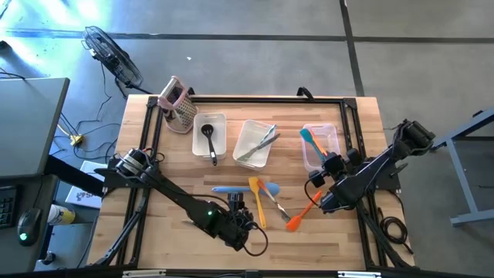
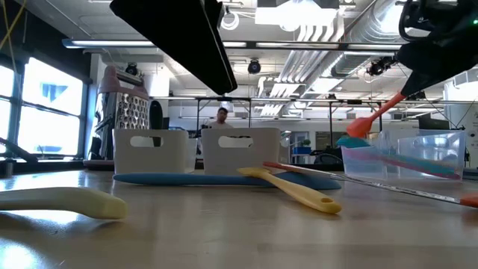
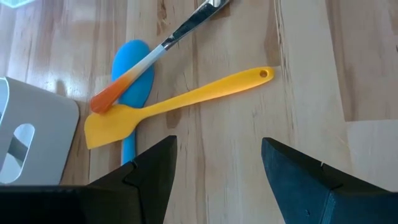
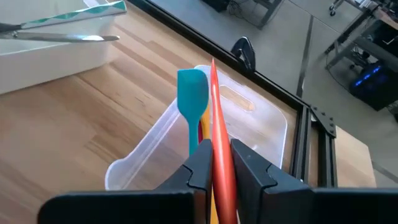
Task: Pick & Place Kitchen Items
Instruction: Put the right orange spatula into the transparent bin, then put the yellow table knife into the right white bin
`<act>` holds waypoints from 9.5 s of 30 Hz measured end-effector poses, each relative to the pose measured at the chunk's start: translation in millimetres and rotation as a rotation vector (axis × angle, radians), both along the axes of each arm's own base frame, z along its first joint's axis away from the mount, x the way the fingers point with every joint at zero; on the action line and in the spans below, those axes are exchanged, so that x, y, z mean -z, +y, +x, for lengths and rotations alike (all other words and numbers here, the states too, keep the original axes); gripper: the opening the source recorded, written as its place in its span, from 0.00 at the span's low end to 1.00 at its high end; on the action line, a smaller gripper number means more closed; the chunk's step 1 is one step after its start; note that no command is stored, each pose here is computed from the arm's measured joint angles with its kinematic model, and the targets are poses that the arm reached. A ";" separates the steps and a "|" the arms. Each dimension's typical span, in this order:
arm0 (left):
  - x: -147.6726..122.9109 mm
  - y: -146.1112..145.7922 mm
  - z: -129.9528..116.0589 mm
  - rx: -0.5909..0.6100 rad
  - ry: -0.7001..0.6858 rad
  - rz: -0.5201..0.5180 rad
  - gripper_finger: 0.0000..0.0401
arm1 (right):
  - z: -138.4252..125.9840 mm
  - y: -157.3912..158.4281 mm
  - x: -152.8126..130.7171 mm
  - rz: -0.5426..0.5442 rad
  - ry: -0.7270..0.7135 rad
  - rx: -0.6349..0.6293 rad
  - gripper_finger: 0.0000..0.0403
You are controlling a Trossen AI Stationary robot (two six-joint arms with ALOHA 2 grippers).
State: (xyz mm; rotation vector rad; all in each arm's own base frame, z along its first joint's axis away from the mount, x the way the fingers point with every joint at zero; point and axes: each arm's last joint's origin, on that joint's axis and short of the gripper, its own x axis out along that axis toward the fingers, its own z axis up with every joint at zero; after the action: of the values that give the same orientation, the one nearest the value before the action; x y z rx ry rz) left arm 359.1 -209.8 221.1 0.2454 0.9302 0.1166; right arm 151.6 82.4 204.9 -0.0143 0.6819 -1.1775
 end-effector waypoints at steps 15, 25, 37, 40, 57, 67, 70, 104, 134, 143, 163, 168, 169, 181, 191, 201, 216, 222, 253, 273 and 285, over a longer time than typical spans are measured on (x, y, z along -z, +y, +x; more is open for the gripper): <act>-0.4 0.2 0.4 -0.010 -0.012 0.009 0.57 | -4.7 2.1 -11.7 0.067 0.009 -0.024 0.07; -0.5 0.1 0.6 -0.010 -0.014 0.007 0.57 | -6.4 -1.5 -18.6 0.034 -0.036 -0.069 0.07; -1.4 -0.7 1.8 -0.009 -0.028 -0.006 0.57 | -0.6 -2.6 -20.1 -0.043 -0.131 -0.121 0.07; -1.4 -0.8 1.9 -0.009 -0.029 -0.008 0.57 | 1.0 -7.2 -15.6 -0.064 -0.148 -0.110 0.07; -0.4 -1.6 0.7 -0.007 -0.004 -0.051 0.57 | -8.0 -24.4 32.0 0.003 -0.120 -0.017 0.07; -0.9 -1.0 1.3 -0.015 -0.018 -0.030 0.57 | -8.4 -24.2 34.1 0.063 -0.064 0.010 0.07; -0.9 -1.0 1.3 -0.015 -0.018 -0.030 0.57 | -8.6 -24.1 34.4 0.074 -0.058 0.017 0.07; -1.0 -1.1 1.5 -0.018 -0.022 -0.031 0.57 | -13.7 -24.0 33.1 0.159 0.054 0.086 0.52; -1.3 -1.2 1.6 -0.018 -0.025 -0.034 0.57 | -11.1 -25.1 -9.8 0.094 -0.032 0.027 0.29; -1.3 -1.2 1.6 -0.018 -0.024 -0.035 0.57 | 11.8 10.7 -42.7 0.122 -0.216 -0.297 0.10; 0.5 -4.8 -0.2 -0.018 0.039 -0.185 0.57 | 69.8 114.7 -45.6 0.253 -0.406 -1.007 0.01; 0.5 -7.9 -1.9 -0.043 0.039 -0.223 0.57 | 77.7 125.3 -33.1 0.287 -0.396 -1.057 0.01; 0.5 -8.2 -2.0 -0.044 0.039 -0.225 0.57 | 78.3 127.6 -31.4 0.298 -0.397 -1.070 0.01; 2.9 -13.0 -7.3 0.037 0.156 -0.323 0.57 | 75.4 162.5 -15.6 0.399 -0.439 -1.247 0.04; 4.6 -14.8 -11.5 0.100 0.254 -0.395 0.57 | 67.7 179.2 -5.2 0.406 -0.439 -1.296 0.27; 6.9 -24.0 -24.1 0.137 0.316 -0.357 0.57 | 66.6 182.3 -1.3 0.419 -0.428 -1.309 0.43; 33.8 -37.8 -25.2 0.010 0.315 -0.314 0.57 | 84.5 197.7 34.9 0.525 -0.429 -1.436 0.43; 48.4 -32.8 -22.7 -0.003 0.378 -0.274 0.57 | 83.2 201.0 34.7 0.563 -0.435 -1.483 0.43; 103.7 1.5 2.5 0.135 0.605 -0.180 0.18 | 87.4 198.5 33.3 0.547 -0.445 -1.497 0.43; 18.9 3.6 10.3 0.055 0.556 0.029 0.18 | 92.8 193.9 33.2 0.546 -0.449 -1.484 0.43; -72.3 -14.5 15.1 0.117 0.274 0.061 0.18 | 92.2 194.4 33.3 0.547 -0.448 -1.486 0.43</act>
State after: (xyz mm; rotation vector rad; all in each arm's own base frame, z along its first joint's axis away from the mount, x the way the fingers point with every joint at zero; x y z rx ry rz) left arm 374.2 -224.3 293.4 0.3777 1.1826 0.0032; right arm 243.9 276.8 171.7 0.1721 0.3809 0.4464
